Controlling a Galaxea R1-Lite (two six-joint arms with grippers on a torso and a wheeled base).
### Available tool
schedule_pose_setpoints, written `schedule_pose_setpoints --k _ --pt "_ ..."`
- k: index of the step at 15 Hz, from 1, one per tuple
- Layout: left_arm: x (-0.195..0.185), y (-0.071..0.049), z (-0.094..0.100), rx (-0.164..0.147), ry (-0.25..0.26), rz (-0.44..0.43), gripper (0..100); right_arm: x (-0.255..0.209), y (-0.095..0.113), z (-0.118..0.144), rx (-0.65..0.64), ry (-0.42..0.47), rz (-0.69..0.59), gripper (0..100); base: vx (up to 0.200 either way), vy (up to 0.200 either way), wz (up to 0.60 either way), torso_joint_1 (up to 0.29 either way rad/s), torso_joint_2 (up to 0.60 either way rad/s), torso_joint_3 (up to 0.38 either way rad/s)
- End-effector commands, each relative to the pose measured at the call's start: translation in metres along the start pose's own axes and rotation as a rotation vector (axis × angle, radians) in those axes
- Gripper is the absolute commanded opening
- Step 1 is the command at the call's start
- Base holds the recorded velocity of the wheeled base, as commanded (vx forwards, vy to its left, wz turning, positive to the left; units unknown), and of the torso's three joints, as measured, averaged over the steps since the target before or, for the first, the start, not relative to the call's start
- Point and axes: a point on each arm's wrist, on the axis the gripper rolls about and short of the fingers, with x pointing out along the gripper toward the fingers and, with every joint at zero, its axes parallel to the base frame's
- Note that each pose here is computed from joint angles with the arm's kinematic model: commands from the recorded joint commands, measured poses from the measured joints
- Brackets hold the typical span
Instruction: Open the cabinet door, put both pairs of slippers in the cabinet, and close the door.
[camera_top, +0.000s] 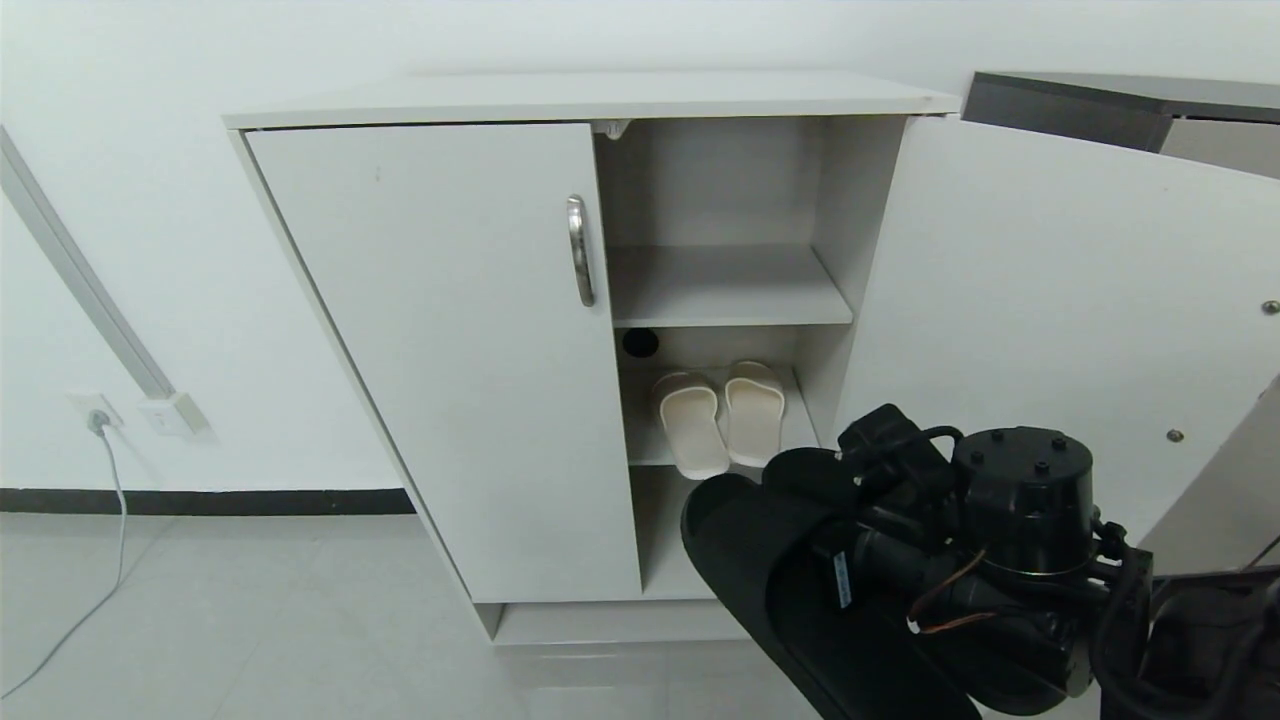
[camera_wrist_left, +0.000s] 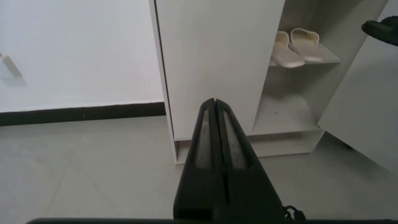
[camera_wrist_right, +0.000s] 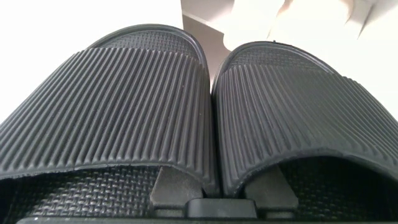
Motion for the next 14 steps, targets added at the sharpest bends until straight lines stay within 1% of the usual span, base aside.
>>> schedule_pose_setpoints --k 1,2,3,4,6,8,10,12,14 --pt "0.000 0.000 0.000 0.000 0.001 -0.002 0 -0.001 0.006 -0.001 -0.023 -0.003 0.014 0 0.000 0.000 0.00 0.000 0.00 0.000" --pt "0.000 0.000 0.000 0.000 0.001 -0.002 0 -0.002 0.010 0.002 -0.028 -0.019 0.018 0 0.000 0.000 0.00 0.000 0.00 0.000" --pt "0.000 0.000 0.000 0.000 0.001 0.000 0 0.002 0.018 0.010 -0.029 -0.036 -0.052 0 0.000 0.000 0.00 0.000 0.00 0.000" --pt "0.000 0.000 0.000 0.000 0.001 0.000 0 0.011 0.032 0.022 -0.004 -0.048 -0.176 0 0.000 0.000 0.00 0.000 0.00 0.000" --pt "0.000 0.000 0.000 0.000 0.001 0.000 0 0.020 0.053 0.055 0.096 -0.062 -0.335 0 0.000 0.000 0.00 0.000 0.00 0.000" --pt "0.000 0.000 0.000 0.000 0.001 0.000 0 0.020 0.065 0.088 0.175 -0.042 -0.432 0 0.000 0.000 0.00 0.000 0.00 0.000" --pt "0.000 0.000 0.000 0.000 0.001 -0.002 0 0.017 0.066 0.115 0.217 -0.055 -0.470 0 0.000 0.000 0.00 0.000 0.00 0.000" --pt "0.000 0.000 0.000 0.000 0.001 -0.002 0 0.018 0.059 0.127 0.215 -0.078 -0.494 0 0.000 0.000 0.00 0.000 0.00 0.000" --pt "0.000 0.000 0.000 0.000 0.001 -0.002 0 0.021 0.058 0.126 0.207 -0.077 -0.496 0 0.000 0.000 0.00 0.000 0.00 0.000"
